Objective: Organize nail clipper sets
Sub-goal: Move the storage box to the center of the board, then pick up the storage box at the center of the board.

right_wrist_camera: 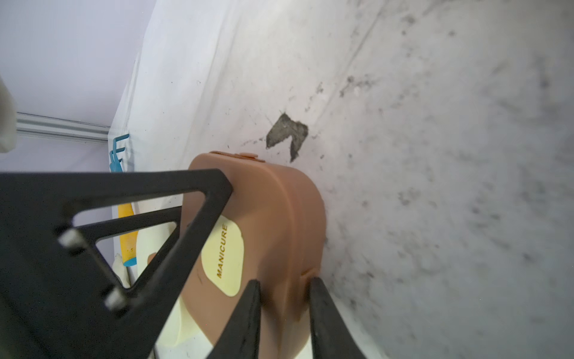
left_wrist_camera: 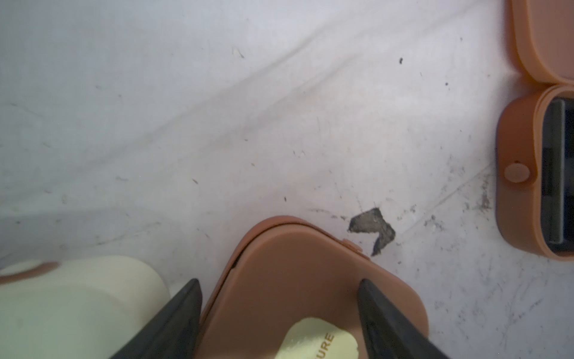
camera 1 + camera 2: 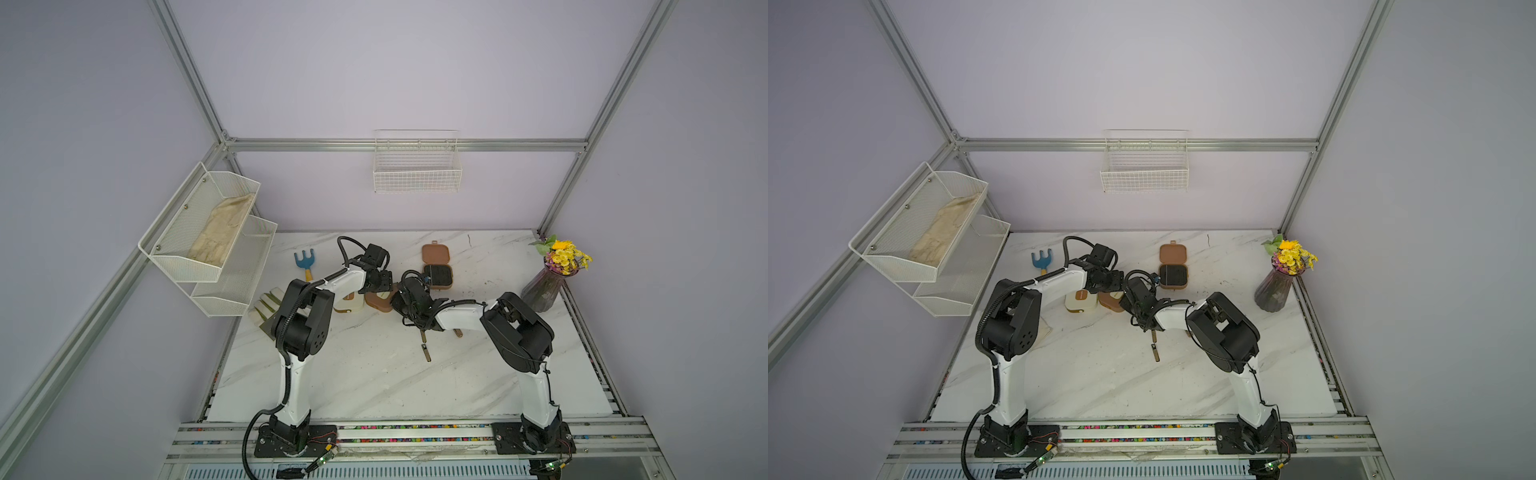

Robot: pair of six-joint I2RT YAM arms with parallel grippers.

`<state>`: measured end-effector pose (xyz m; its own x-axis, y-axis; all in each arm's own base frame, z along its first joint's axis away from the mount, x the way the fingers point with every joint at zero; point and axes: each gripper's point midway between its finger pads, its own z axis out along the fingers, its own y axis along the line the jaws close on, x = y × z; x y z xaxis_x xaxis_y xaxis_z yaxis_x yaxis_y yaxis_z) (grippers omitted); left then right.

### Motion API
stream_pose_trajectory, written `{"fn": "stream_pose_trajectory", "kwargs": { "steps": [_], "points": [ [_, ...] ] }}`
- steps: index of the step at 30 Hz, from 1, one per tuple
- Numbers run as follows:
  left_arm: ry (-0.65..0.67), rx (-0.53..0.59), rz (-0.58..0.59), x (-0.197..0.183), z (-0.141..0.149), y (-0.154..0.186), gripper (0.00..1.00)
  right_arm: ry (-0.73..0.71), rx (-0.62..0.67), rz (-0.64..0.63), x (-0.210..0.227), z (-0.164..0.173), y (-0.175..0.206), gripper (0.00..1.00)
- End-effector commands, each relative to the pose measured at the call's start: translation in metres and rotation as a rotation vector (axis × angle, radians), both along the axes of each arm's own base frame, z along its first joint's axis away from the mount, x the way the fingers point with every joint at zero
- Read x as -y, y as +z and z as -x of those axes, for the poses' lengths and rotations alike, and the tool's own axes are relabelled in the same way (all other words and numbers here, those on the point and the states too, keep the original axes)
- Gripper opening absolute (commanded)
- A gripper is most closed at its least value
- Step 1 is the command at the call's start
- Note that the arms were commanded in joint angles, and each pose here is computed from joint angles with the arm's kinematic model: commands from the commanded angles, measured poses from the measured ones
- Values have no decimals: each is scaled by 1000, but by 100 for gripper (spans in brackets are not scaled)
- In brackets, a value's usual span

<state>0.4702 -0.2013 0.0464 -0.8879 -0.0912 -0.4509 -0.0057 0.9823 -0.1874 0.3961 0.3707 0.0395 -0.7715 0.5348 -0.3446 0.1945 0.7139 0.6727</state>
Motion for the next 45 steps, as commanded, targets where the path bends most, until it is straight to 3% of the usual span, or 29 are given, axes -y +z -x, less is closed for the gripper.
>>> {"fn": "stream_pose_trajectory", "kwargs": {
  "steps": [1,6,11,14,18,25,32,45],
  "points": [
    [-78,-137,5,20,31,-19,79,140,-276,225,20,61,-87,28],
    [-38,-24,2,13,6,32,85,170,-165,255,24,31,-34,35],
    [-14,144,-1,8,-24,116,89,216,-5,316,38,10,50,51],
    [-8,228,14,6,-28,159,90,216,63,391,63,9,93,56],
    [-11,253,69,5,-10,186,91,207,60,492,117,0,116,56],
    [-76,221,167,12,51,180,90,286,-83,620,181,-44,95,55],
    [-70,193,229,2,98,168,90,299,-166,609,205,-90,53,51],
    [-58,200,249,-9,123,169,89,291,-240,609,223,-110,3,34]
  ]
}}
